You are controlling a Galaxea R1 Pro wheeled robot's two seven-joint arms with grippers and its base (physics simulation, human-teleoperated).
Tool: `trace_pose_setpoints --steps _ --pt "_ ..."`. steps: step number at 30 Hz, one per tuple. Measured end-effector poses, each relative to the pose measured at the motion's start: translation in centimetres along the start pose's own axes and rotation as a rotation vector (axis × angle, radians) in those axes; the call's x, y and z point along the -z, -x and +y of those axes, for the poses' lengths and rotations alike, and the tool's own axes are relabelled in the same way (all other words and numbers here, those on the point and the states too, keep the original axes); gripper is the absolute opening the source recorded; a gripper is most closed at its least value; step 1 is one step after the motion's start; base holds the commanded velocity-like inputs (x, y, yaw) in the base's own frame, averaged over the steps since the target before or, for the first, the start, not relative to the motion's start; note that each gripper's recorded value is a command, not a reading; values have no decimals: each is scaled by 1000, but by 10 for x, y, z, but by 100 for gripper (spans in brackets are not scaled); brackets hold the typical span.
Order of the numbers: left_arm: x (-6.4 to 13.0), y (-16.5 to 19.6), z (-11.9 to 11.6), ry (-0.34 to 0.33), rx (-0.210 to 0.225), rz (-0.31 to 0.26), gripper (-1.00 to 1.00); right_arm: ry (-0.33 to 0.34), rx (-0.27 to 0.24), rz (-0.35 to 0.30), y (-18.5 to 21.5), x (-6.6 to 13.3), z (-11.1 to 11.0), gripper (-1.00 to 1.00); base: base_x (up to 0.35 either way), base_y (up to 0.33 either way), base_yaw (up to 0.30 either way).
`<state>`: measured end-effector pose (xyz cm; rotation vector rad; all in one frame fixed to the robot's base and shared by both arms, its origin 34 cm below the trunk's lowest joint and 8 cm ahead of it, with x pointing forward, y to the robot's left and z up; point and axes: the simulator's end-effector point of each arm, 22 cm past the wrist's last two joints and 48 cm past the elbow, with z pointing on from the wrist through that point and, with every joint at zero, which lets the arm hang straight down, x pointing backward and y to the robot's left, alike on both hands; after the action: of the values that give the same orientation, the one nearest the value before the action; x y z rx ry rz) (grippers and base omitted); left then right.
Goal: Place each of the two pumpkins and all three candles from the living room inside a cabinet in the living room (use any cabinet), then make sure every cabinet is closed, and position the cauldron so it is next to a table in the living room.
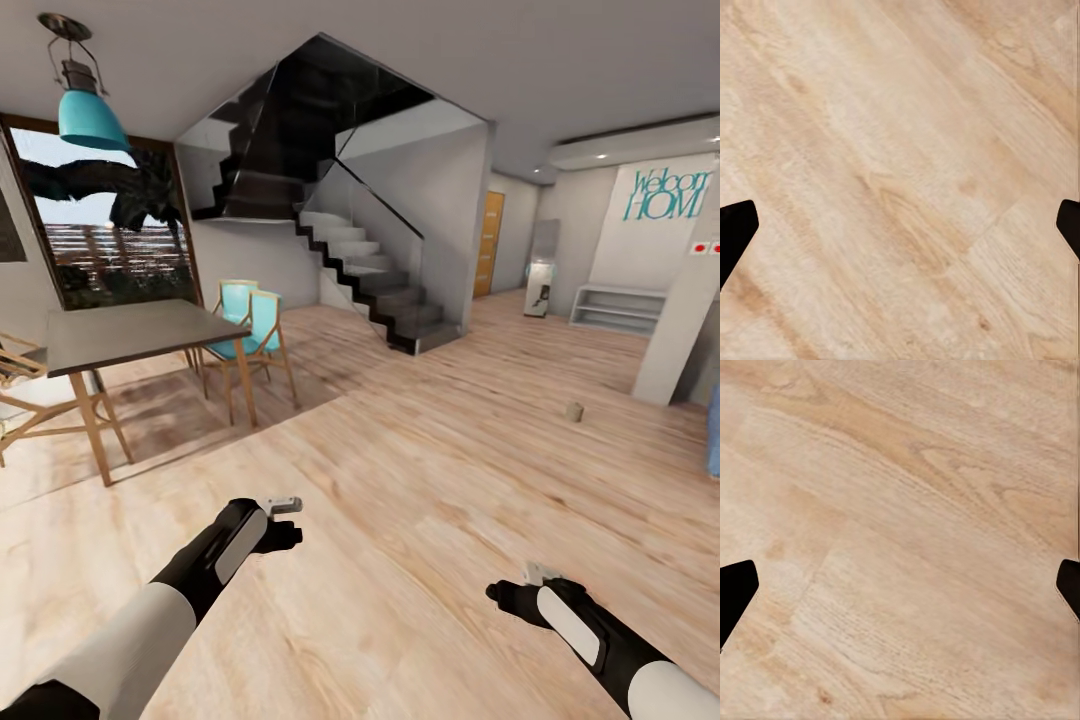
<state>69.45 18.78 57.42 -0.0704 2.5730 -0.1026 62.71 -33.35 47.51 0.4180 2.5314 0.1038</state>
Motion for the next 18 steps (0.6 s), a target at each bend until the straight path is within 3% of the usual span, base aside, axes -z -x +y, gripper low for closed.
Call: trace_pose_setpoints --steps 18 --pt "0 0 -1 -2 -1 -1 100 -2 -1 2 -1 0 -1 100 336 0 -273"
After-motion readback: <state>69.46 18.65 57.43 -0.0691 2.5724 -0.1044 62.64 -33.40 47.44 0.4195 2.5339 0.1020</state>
